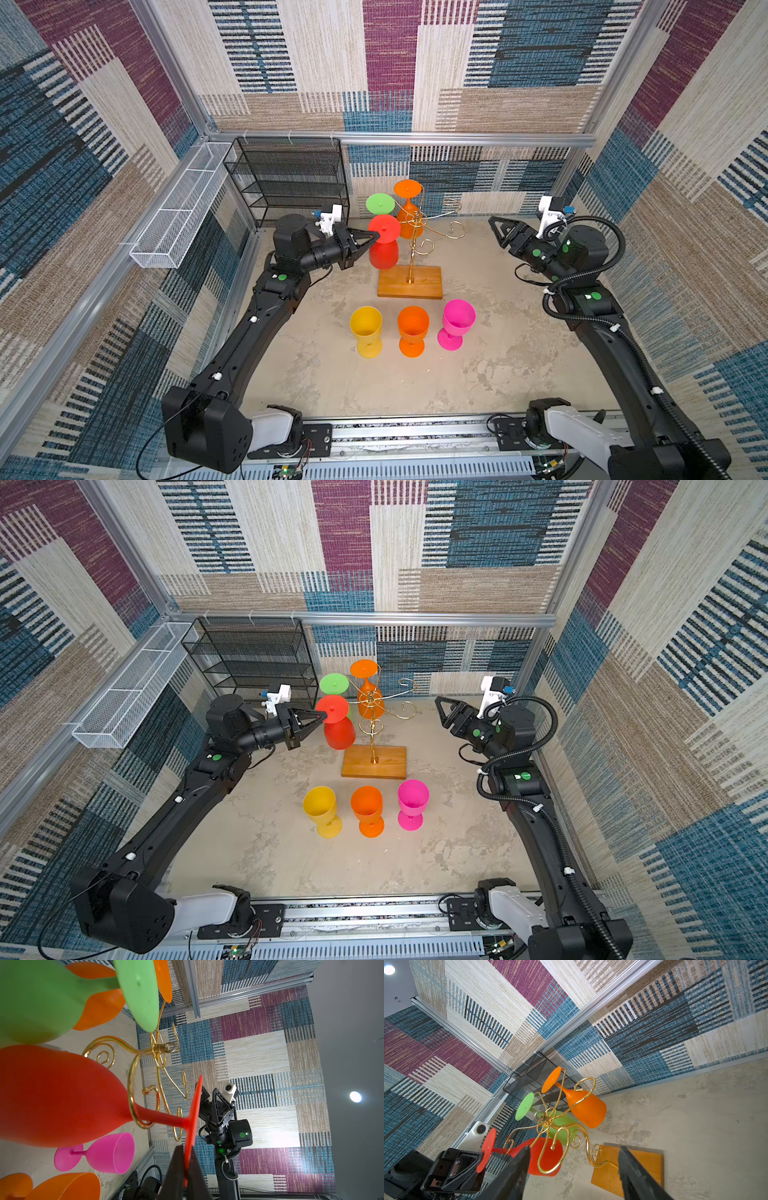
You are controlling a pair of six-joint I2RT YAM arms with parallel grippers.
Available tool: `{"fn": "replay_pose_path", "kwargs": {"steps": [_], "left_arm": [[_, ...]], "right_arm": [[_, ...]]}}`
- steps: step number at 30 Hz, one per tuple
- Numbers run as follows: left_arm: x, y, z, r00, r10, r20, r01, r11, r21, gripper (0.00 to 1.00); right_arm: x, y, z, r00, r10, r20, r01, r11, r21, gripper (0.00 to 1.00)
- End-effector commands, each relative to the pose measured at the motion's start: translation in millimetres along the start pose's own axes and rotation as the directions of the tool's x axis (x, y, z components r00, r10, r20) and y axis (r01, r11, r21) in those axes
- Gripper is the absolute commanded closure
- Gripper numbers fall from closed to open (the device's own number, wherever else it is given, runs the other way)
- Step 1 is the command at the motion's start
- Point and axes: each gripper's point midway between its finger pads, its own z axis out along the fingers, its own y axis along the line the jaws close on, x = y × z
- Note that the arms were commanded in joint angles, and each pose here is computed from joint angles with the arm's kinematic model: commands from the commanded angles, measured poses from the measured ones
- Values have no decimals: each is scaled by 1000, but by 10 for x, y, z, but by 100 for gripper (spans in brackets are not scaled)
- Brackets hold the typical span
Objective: Take the wine glass off the wine glass rack
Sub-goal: 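Close the left gripper on the red glass's foot on the rack, then lift the red glass up off the rack with the left gripper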
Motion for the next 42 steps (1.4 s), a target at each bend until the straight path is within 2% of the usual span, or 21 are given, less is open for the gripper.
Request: {"fn": "replay_pose_path", "kwargs": {"steps": [1, 11, 23, 42], "left_arm": [[-2, -47, -35, 1000, -7, -8, 7, 1000, 6, 100], [-139, -40, -126, 1000, -12, 20, 12, 1000, -6, 100], [-315, -42, 4, 1000, -9, 22, 9, 1000, 8, 100], [-179, -11, 246, 999, -14, -43, 15, 1000, 8, 100]], "right_arm": [[-16, 38, 4, 1000, -16, 3, 16, 1000, -18, 31], [-16, 26, 18, 1000, -15, 0, 15, 1000, -18, 32], [3, -7, 20, 1000, -13, -2, 13, 1000, -13, 31], [29, -39, 29, 1000, -10, -6, 10, 1000, -13, 31]]}}
